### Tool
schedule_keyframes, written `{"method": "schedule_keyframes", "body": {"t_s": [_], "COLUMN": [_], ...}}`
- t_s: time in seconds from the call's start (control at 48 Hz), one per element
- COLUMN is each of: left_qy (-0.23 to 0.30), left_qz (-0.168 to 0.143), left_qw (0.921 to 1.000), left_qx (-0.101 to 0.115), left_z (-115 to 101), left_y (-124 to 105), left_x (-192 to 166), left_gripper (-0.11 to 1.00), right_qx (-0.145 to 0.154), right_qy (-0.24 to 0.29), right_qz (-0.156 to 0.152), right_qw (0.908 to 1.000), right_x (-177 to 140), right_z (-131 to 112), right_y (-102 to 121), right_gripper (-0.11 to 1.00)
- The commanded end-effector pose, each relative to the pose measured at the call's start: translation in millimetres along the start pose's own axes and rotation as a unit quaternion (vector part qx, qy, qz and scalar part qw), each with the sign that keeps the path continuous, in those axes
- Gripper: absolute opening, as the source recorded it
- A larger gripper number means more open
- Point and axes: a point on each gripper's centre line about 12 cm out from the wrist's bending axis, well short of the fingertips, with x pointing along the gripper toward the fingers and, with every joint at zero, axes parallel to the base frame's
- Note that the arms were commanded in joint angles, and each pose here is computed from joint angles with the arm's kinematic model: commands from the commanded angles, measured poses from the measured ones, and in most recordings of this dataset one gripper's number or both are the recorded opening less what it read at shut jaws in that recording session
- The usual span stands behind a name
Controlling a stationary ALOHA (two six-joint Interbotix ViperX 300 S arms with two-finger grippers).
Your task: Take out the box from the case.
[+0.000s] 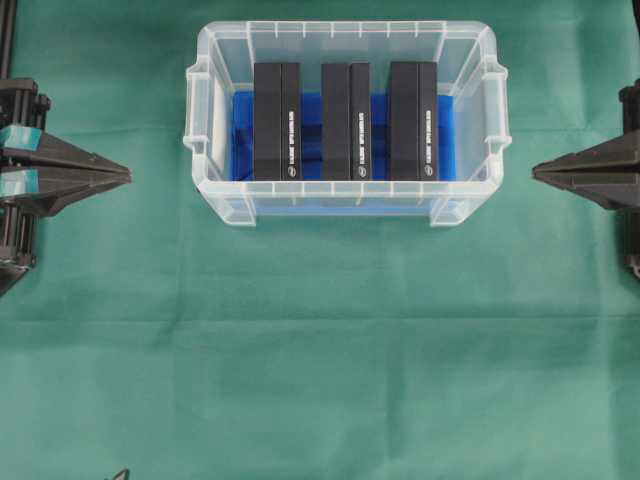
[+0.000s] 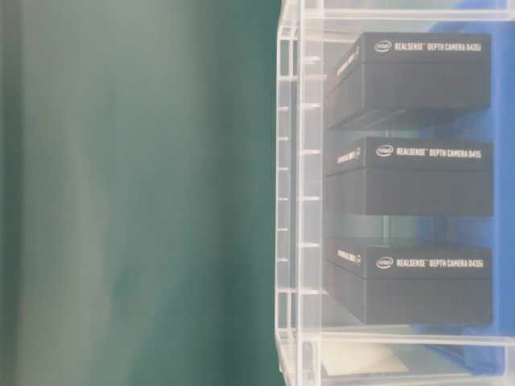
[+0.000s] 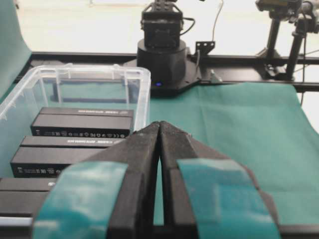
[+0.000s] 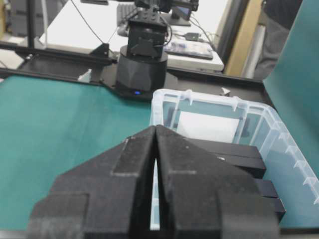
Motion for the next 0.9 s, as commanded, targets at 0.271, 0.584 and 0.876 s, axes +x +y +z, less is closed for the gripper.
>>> {"method": "schedule_keyframes", "body": {"t_s": [0.271,0.584,0.876], "left_qy": [-0.020,-0.007,0.008], "left_qz": [0.000,-0.011,-0.020], "left_qw": [0.9997,0.9998,0.9997], "left_qx": [0.014,0.014,0.013], "left_z": [53,107,124], "left_y": [0,-5,-9], "left_x": [4,8,17], "left_gripper": [0.01,0.01,0.01], "right_qx": [0.001,0.002,0.002], "right_qy": [0.037,0.045,0.044], "right_qz": [0.000,0.001,0.001], "right_qw": [0.9993,0.9990,0.9990], "right_x": [12,16,17], "right_z": [55,110,115], "right_y": [0,1,1], "right_gripper": [0.02,0.02,0.02]}}
